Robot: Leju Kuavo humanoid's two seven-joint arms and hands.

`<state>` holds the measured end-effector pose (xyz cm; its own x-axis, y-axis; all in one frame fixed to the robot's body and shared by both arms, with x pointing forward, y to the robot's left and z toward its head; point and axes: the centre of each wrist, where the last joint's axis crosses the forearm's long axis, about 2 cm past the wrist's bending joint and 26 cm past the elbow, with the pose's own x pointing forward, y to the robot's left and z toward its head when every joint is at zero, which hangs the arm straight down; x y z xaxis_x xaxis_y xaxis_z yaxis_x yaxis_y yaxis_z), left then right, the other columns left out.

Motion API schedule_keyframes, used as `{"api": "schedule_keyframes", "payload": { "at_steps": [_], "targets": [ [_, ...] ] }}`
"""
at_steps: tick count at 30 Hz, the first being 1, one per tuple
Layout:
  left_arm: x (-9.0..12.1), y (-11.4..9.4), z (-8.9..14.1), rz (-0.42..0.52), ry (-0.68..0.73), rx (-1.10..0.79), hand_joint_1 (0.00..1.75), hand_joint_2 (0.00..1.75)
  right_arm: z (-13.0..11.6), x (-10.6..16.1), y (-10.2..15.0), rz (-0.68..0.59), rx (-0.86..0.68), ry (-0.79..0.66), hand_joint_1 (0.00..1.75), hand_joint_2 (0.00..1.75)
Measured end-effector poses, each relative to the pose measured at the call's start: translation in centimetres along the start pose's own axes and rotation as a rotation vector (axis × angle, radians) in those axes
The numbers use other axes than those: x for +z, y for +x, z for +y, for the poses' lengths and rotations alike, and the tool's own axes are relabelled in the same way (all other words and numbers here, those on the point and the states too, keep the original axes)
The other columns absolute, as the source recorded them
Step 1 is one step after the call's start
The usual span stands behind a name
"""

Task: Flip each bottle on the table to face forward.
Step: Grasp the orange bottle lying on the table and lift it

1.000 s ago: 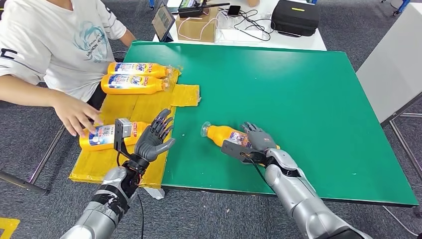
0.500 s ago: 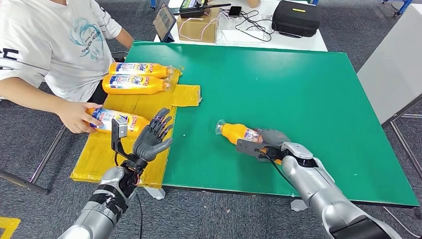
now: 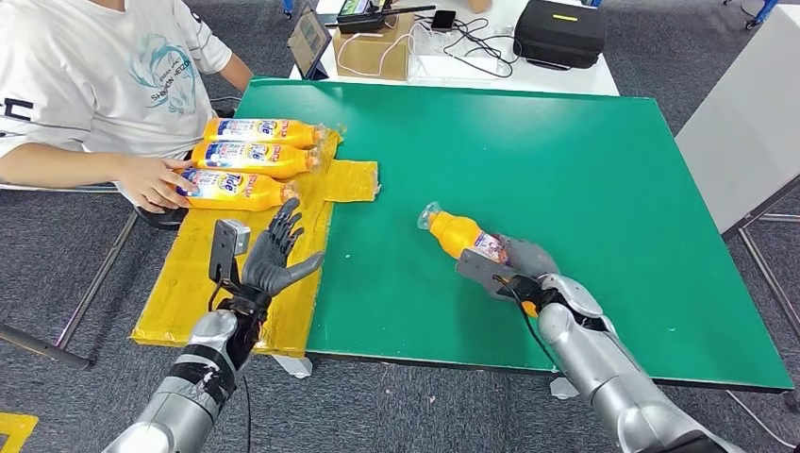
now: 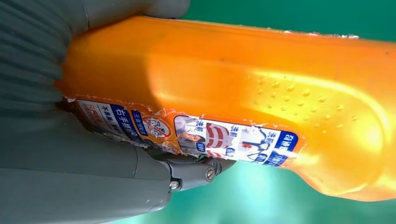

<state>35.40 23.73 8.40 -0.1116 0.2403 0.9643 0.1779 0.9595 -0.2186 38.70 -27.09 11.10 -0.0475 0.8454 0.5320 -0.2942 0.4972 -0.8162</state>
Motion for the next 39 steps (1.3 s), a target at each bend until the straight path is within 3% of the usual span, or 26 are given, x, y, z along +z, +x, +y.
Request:
{"api": "schedule_keyframes", "payload": {
  "at_steps": [7, 10, 14, 25, 39],
  "targets": [
    [-0.5, 0.3, -0.1, -0.001, 0.027, -0.088, 0.0, 1.75, 1.1, 0.5, 1.3, -0.068, -0.108, -0.081, 1.75, 1.75],
    [-1.3, 0.9, -0.2, 0.004, 0.055, -0.182, 0.0, 1.75, 2.0, 0.7, 3.0, -0.156, -0.246, -0.204, 1.75, 1.75],
    [-2.3, 1.4, -0.8, 0.005, 0.037, -0.197, 0.0, 1.75, 3.0, 0.9, 5.3, -0.201, -0.339, -0.253, 1.75, 1.75],
    [-3.0, 1.2, -4.3, 0.111, -0.22, 0.104, 0.0, 1.75, 5.9, 1.3, 11.0, -0.339, -0.527, -0.263, 1.75, 1.75],
    [-3.8, 2.0, -7.0, 0.125, -0.319, 0.2, 0.0, 1.75, 8.6, 1.6, 15.2, -0.409, -0.539, -0.161, 1.75, 1.75]
  ]
}}
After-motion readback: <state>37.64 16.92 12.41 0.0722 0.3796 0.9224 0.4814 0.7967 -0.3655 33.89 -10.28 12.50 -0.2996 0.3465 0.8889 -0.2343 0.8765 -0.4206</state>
